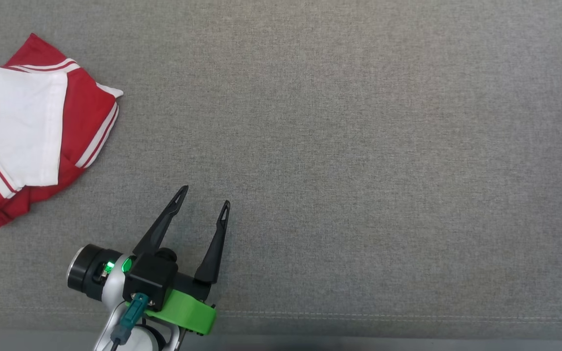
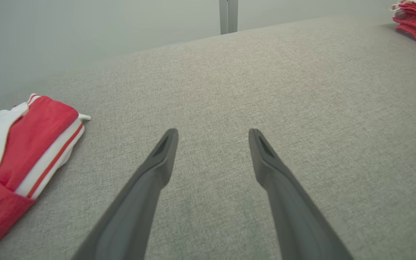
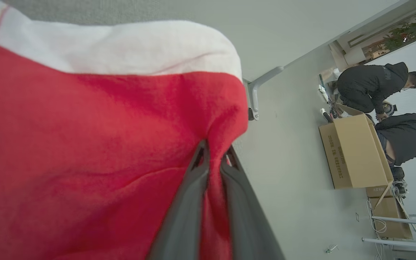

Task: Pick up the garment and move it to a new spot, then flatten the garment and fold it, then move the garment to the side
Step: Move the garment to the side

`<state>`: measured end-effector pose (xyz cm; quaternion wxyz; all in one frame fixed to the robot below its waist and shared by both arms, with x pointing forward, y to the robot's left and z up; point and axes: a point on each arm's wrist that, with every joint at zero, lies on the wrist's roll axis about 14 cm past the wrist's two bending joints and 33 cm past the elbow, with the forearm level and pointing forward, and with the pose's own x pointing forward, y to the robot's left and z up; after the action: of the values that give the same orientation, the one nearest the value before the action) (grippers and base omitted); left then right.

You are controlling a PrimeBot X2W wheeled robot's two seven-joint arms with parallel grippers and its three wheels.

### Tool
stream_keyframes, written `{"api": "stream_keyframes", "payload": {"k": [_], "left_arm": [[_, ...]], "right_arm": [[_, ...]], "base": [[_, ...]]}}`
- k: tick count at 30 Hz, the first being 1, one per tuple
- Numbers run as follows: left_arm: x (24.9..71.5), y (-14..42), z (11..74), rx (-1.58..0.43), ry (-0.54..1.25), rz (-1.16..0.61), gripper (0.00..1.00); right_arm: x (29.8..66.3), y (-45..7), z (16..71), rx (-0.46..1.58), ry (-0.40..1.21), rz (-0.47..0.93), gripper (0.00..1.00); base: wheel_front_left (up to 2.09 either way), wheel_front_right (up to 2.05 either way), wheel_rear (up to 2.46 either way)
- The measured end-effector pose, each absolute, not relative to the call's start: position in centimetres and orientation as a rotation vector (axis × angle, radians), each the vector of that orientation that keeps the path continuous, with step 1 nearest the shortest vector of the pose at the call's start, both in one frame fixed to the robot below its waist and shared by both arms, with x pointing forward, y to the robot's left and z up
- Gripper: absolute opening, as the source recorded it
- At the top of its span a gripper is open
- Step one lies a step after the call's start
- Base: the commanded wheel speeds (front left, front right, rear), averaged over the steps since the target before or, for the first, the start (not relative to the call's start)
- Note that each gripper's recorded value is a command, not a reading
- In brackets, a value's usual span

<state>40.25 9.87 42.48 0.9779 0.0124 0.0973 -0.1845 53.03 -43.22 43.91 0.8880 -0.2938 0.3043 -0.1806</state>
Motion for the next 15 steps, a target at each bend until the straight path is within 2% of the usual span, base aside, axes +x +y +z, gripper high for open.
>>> {"api": "stream_keyframes", "payload": {"k": [1,7,12,15], "left_arm": [[40.2,9.9,42.3,0.025,0.202,-0.37,1.0],[40.1,9.8,41.8,0.021,0.217,-0.37,1.0],[40.4,9.8,43.0,0.014,0.171,-0.353,1.0],[40.6,10.1,43.8,-0.004,0.144,-0.324,1.0]], "right_arm": [[53.3,-43.1,43.9,-0.615,0.615,-0.371,1.0],[54.9,-40.7,43.9,-0.606,0.499,-0.313,1.0],[55.5,-38.0,45.5,-0.51,0.331,-0.279,1.0],[55.5,-36.7,45.7,-0.482,0.296,-0.248,1.0]], "base": [[0.0,0.0,0.0],[0.0,0.0,0.0],[0.0,0.0,0.0],[0.0,0.0,0.0]]}}
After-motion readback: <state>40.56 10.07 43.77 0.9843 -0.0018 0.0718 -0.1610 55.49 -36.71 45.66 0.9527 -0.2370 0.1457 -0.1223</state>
